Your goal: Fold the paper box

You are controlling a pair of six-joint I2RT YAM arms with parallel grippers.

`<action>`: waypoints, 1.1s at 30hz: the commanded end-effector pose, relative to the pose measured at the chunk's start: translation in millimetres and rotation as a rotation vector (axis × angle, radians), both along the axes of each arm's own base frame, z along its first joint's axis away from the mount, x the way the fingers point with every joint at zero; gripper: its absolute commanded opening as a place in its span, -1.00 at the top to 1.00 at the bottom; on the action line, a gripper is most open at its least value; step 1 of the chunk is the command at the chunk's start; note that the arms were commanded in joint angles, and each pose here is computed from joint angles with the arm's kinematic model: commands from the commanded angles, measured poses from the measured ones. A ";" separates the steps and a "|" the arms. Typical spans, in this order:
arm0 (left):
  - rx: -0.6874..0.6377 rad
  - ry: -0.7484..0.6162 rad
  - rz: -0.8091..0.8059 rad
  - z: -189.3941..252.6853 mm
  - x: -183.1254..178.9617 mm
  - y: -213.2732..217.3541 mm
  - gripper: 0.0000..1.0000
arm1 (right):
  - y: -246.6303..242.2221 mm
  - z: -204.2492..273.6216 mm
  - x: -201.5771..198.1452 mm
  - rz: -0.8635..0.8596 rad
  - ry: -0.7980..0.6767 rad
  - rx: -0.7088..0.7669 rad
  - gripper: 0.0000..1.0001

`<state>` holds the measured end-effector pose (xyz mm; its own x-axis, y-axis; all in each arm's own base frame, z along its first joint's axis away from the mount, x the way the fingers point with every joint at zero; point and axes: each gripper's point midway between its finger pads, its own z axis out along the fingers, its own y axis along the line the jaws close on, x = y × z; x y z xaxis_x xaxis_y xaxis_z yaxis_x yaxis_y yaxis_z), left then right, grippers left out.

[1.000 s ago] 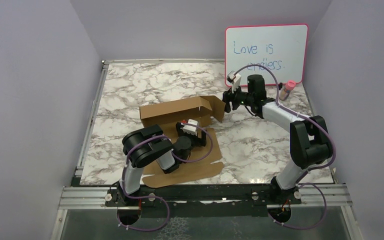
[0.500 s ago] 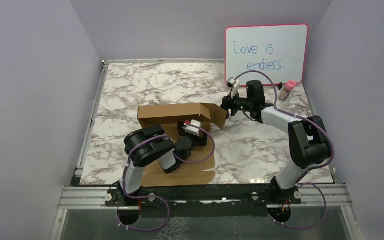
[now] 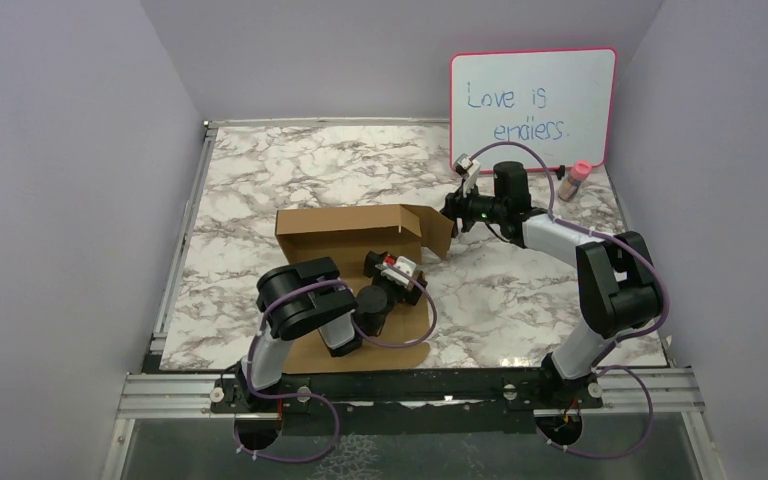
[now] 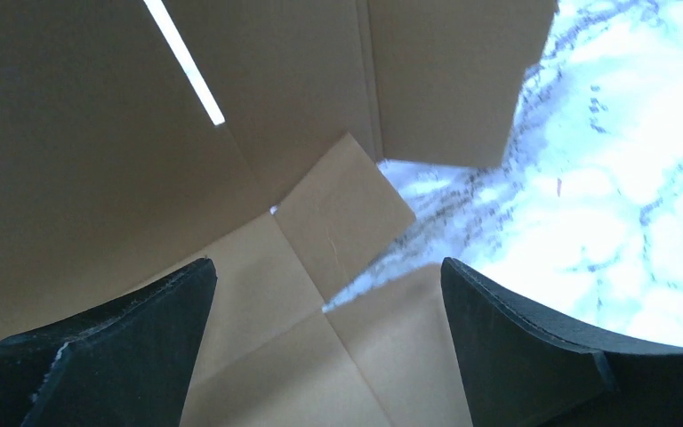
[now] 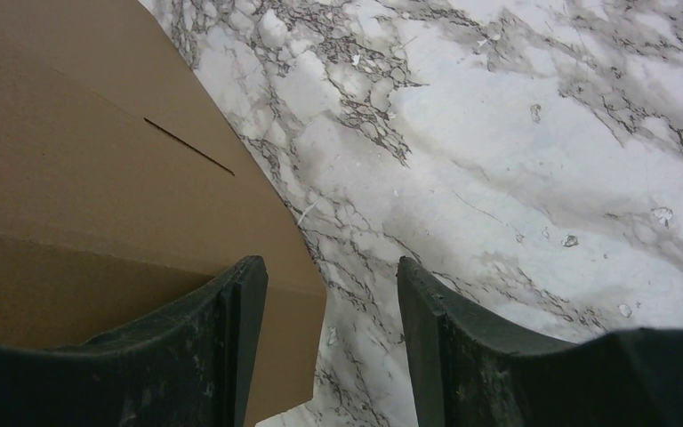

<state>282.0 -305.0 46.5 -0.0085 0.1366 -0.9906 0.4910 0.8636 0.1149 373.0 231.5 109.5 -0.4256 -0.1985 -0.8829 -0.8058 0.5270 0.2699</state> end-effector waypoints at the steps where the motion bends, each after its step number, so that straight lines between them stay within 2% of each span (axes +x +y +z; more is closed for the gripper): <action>1: -0.032 -0.071 0.085 18.6 18.5 -5.2 -0.94 | 4.2 2.7 -1.8 0.011 -0.020 0.015 -0.21; 9: 0.013 -0.068 0.107 3.7 26.7 -11.4 -0.89 | 4.5 2.7 -2.2 0.014 -0.020 0.018 -0.21; 15: 0.021 -0.041 0.208 -5.9 32.9 4.0 -0.68 | 5.5 3.4 -2.3 0.019 -0.018 0.024 -0.21; 18: -0.029 -0.014 0.232 -5.7 32.7 12.0 -0.46 | 5.7 2.1 -2.5 0.020 -0.016 0.024 -0.20; 20: -0.055 0.003 0.235 -6.7 32.3 15.1 -0.38 | 6.3 2.3 -3.0 0.027 -0.018 0.026 -0.21; 33: -0.234 0.135 0.206 -20.3 31.2 24.3 -0.11 | 17.0 2.5 -15.9 0.124 -0.040 0.071 -0.19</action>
<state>311.7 -286.0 24.3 -0.0981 0.0278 -0.9948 0.3033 0.9529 -0.0032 369.6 236.2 112.6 -0.3968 -0.1843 -0.8992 -0.8302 0.4900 0.2659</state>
